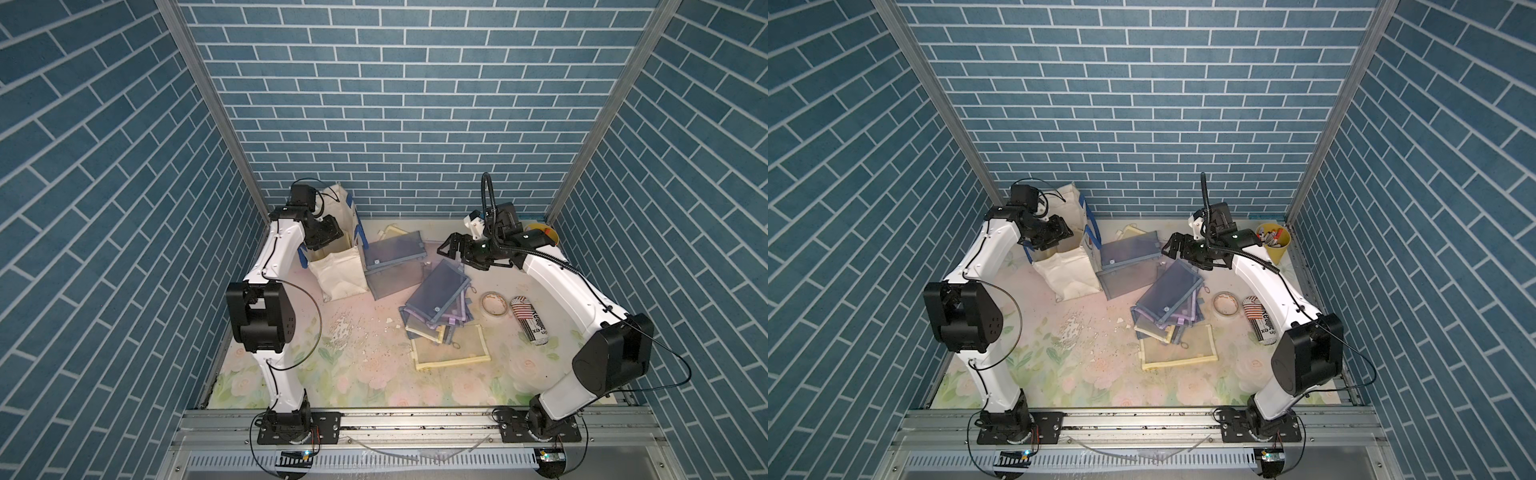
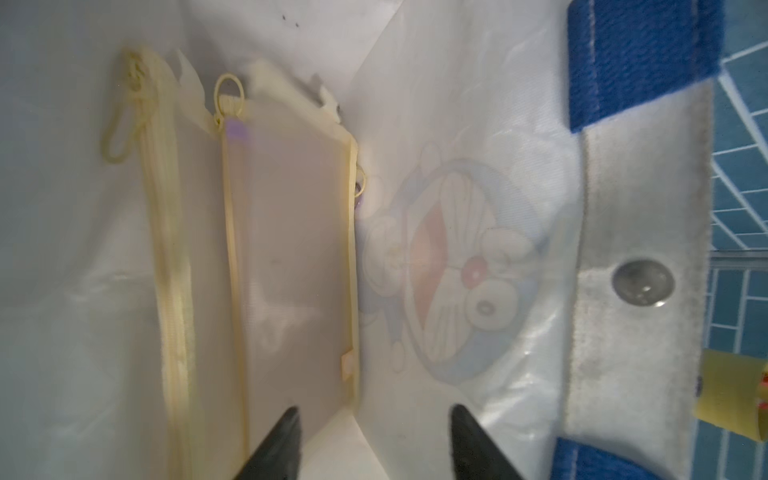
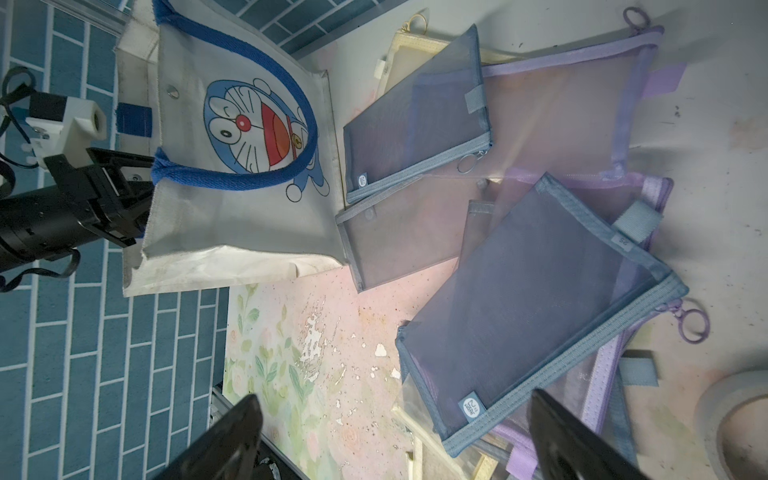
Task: Put the pencil pouch into the canvas bag
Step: Place the pencil pouch in the canvas bag, then pick up the pencil pouch.
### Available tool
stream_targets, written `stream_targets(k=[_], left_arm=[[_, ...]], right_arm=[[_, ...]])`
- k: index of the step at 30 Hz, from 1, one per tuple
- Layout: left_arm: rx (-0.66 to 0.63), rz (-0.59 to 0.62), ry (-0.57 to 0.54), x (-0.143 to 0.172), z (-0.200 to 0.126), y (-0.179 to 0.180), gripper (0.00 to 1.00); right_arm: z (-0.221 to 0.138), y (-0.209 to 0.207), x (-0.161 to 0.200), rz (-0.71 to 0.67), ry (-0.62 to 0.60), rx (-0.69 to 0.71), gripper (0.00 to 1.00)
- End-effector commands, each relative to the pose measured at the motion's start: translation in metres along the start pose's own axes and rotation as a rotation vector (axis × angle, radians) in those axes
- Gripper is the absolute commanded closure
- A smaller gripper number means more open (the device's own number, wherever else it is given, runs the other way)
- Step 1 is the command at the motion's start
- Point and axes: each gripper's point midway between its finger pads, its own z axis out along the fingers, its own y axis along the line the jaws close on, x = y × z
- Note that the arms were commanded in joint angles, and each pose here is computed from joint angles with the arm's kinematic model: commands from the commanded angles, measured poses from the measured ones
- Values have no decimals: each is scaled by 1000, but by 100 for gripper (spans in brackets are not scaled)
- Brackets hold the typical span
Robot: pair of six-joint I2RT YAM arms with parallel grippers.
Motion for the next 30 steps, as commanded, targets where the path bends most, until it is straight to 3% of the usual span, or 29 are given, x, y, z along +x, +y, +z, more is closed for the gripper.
stream_targets(k=[1,4,8,12,16,21,25,30], left_arm=[[-18,84,-112,-9,-55,-12,18],[-65,155,-149,-5,-85,-15,6],[-107,287,-155,17,-111,-37,3],[-91,417,-130,49,-114,-77,3],[96,498,-42,97,-90,-145,3],[395,480,114,152,-42,-211,6],[439,445,214,178,-5,-215,6],[367,452,300,205,37,-191,6]], right_arm=[[-4,2,-1,-33,9,3,1],[-5,-4,5,-7,2,21,1],[0,-18,15,57,-2,29,1],[7,-28,21,111,-1,21,1],[18,-43,29,172,20,21,1],[43,-63,43,319,26,-70,1],[57,-71,50,355,31,-109,1],[69,-83,56,367,50,-83,1]])
